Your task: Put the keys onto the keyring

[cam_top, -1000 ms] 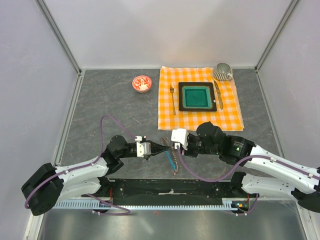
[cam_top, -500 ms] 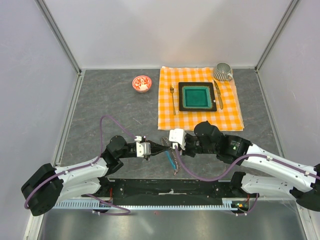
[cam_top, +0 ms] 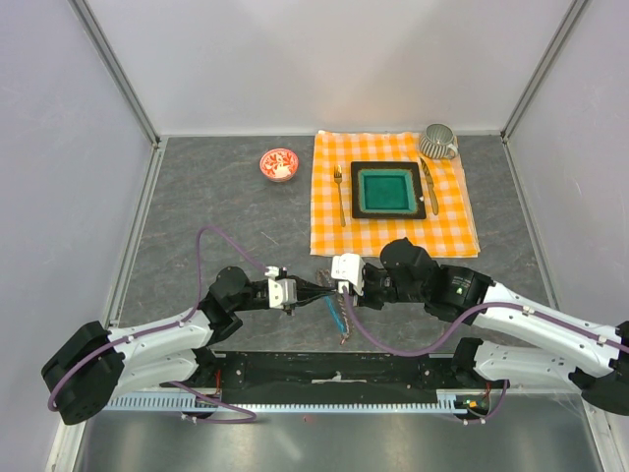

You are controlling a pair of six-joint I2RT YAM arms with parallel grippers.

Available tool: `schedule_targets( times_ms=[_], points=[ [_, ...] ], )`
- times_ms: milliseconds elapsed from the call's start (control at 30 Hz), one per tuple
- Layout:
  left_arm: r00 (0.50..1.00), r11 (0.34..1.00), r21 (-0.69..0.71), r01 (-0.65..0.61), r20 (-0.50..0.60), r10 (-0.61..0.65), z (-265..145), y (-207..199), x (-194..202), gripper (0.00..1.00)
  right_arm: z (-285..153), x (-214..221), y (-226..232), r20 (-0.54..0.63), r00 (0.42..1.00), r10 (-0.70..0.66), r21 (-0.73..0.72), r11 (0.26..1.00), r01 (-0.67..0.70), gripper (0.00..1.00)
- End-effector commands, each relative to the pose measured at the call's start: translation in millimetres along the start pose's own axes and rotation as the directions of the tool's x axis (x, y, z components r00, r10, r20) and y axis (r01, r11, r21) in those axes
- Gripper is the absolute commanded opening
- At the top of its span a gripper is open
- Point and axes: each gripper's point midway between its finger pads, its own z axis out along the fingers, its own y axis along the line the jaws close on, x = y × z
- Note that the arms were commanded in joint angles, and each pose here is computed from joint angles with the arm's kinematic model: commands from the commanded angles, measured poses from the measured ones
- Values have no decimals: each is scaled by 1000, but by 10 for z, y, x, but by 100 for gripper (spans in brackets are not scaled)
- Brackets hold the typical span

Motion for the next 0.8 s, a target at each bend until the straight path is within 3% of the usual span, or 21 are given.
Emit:
schedule_targets(
  times_ms=[0, 767],
  points=[
    [997, 999, -24, -39, 68, 41, 66, 109, -267, 2, 9, -83, -15, 32, 999, -11, -4, 1000, 11, 0],
    [999, 996, -88, 34, 28, -32, 78, 236, -265, 2, 44, 7, 1, -1, 1000, -27, -17, 999, 27, 0]
  ],
)
